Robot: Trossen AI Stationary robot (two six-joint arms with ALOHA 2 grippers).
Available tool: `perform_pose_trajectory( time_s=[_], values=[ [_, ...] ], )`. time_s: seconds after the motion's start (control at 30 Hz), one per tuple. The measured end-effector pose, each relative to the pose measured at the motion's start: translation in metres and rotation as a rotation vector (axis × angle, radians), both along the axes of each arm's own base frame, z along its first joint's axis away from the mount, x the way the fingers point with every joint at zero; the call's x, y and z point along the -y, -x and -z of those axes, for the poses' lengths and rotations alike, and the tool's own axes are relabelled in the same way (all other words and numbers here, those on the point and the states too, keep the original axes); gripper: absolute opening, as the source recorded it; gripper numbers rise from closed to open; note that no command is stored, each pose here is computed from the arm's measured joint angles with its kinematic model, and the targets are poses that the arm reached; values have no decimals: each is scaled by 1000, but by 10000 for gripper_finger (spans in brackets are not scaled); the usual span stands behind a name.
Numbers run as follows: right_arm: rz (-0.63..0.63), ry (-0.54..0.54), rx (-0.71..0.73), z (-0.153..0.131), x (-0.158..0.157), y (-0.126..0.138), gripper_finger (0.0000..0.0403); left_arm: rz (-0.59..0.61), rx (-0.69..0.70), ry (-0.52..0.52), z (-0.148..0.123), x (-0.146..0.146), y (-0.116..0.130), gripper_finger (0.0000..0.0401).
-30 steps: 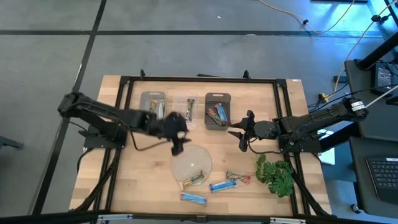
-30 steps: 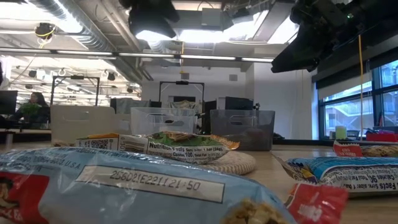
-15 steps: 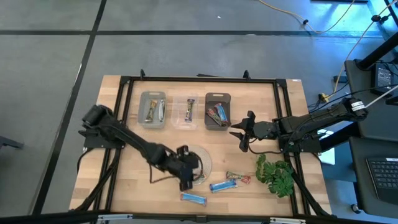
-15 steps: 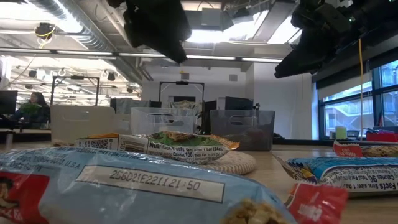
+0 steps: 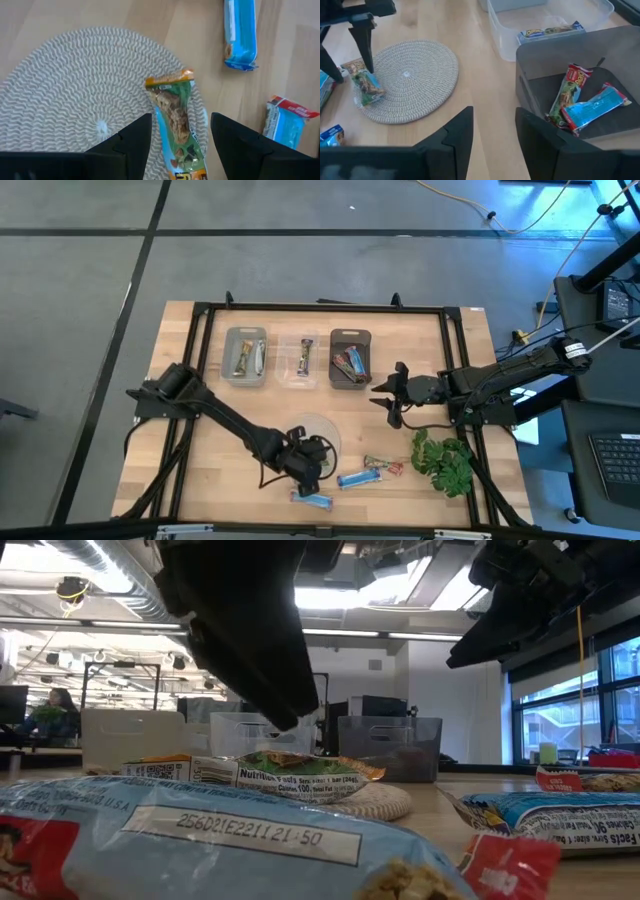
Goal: Pick and place Granola Bars by type
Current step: Put the yellow granola bar into the gray bin
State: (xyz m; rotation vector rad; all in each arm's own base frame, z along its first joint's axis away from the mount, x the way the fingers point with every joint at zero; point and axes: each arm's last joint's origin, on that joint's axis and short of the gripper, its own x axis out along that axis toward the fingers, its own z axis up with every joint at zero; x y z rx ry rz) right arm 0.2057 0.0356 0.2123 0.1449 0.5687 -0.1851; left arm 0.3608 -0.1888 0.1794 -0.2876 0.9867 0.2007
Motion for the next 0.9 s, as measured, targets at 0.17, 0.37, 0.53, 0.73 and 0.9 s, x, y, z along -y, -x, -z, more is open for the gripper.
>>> perform_pose_trajectory(
  time_s=[0.17, 0.37, 0.53, 0.73, 0.9],
  values=[
    [0, 1, -3, 0, 0, 0, 149, 9, -32, -12, 11, 3, 0, 193],
    [0, 3, -15, 1, 0, 1, 149, -19, -83, -20, 18, 2, 3, 194],
    [1, 5, -22, 2, 0, 1, 149, -20, -104, -32, 19, 1, 5, 196],
    [1, 6, -28, 2, 0, 2, 149, -19, -124, -21, 23, 0, 8, 195],
    [1, 6, -29, 2, 0, 2, 149, -21, -163, 9, 30, -1, 12, 195]
  ],
)
